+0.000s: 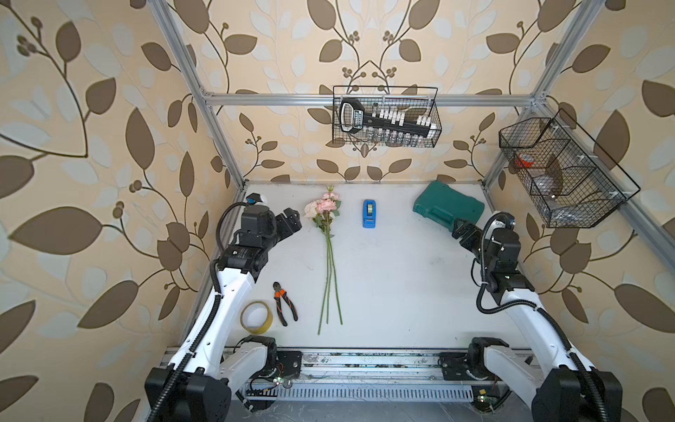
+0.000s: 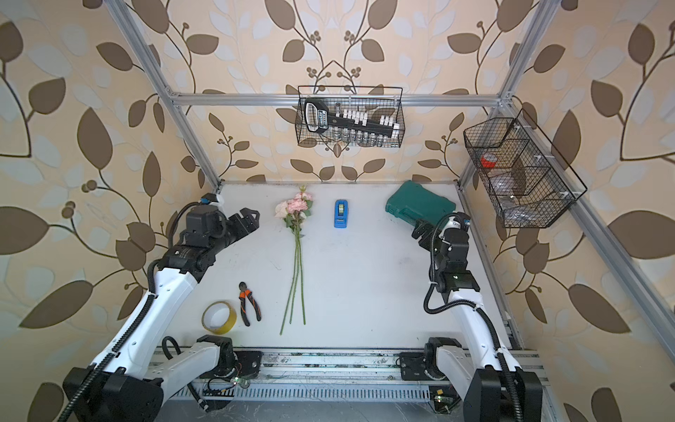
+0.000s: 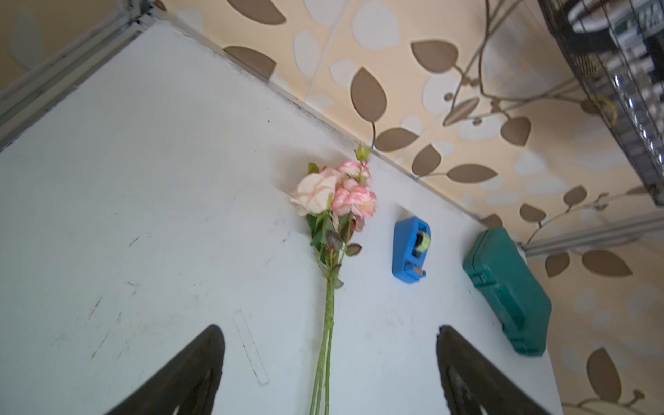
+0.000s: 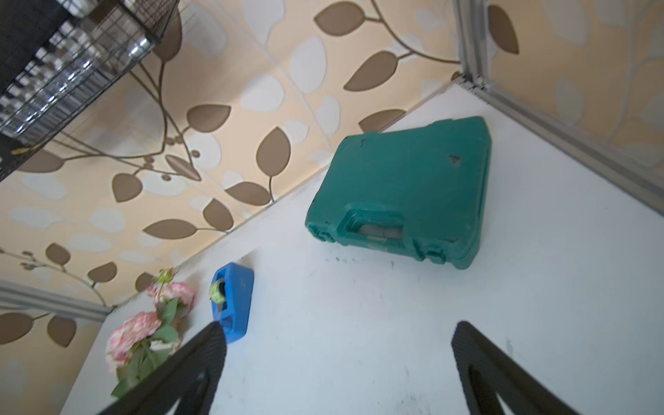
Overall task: Wrap bouquets with tape
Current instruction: Pick up the unwrapped bouquet from the center of the board.
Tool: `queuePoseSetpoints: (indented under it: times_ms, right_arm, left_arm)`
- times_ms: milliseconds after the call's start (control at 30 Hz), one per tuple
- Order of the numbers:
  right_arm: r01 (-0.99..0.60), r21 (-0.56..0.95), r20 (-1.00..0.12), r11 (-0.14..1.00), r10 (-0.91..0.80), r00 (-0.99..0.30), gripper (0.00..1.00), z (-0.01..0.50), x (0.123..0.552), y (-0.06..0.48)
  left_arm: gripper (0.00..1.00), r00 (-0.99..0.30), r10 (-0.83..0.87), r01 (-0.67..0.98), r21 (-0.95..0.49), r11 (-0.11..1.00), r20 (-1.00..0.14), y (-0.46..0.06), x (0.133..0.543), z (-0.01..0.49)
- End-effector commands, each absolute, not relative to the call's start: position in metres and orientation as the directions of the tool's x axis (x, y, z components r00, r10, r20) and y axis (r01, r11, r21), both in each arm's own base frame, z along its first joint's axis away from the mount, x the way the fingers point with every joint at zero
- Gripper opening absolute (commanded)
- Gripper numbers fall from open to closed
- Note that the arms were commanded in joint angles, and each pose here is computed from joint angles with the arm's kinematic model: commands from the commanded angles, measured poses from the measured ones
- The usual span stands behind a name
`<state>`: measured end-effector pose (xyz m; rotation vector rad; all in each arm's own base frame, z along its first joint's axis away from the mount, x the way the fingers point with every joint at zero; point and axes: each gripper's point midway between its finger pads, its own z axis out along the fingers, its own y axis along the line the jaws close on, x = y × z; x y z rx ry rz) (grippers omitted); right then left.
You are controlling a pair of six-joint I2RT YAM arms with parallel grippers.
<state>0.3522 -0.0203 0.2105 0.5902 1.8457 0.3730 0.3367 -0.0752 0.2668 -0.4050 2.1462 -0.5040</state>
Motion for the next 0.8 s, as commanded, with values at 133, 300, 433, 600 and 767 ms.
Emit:
queuePoseSetpoints:
  times_ms: [133,300,433,600,767]
  right_arm:
    - [0.085,0.536,-0.757,0.84,0.523,-0.39,0.99,0.207,0.346,0.012]
    - [0.079,0.545,-0.751,0.835,0.528,-0.396,0.99,0.201,0.346,0.014]
    - [0.061,0.55,-0.746,0.833,0.523,-0.412,0.99,0.199,0.346,0.02]
    - [0.052,0.548,-0.745,0.835,0.516,-0.422,0.99,0.196,0.346,0.024]
    - [0.048,0.546,-0.745,0.836,0.512,-0.428,0.99,0.194,0.346,0.026]
  left_arm:
    - [0.96,-0.931,0.003,-0.002,0.013,1.0,-0.365,-0.116,0.272,0.154]
    - [0.92,-0.96,-0.008,-0.02,0.039,0.999,-0.279,-0.127,0.285,0.112]
    - [0.86,-0.958,-0.024,-0.023,-0.009,1.0,-0.286,-0.143,0.301,0.102]
    - [0.74,-0.966,-0.04,-0.034,-0.03,0.999,-0.255,-0.159,0.315,0.082]
    - [0.65,-0.967,-0.046,-0.043,-0.019,0.999,-0.251,-0.169,0.33,0.062]
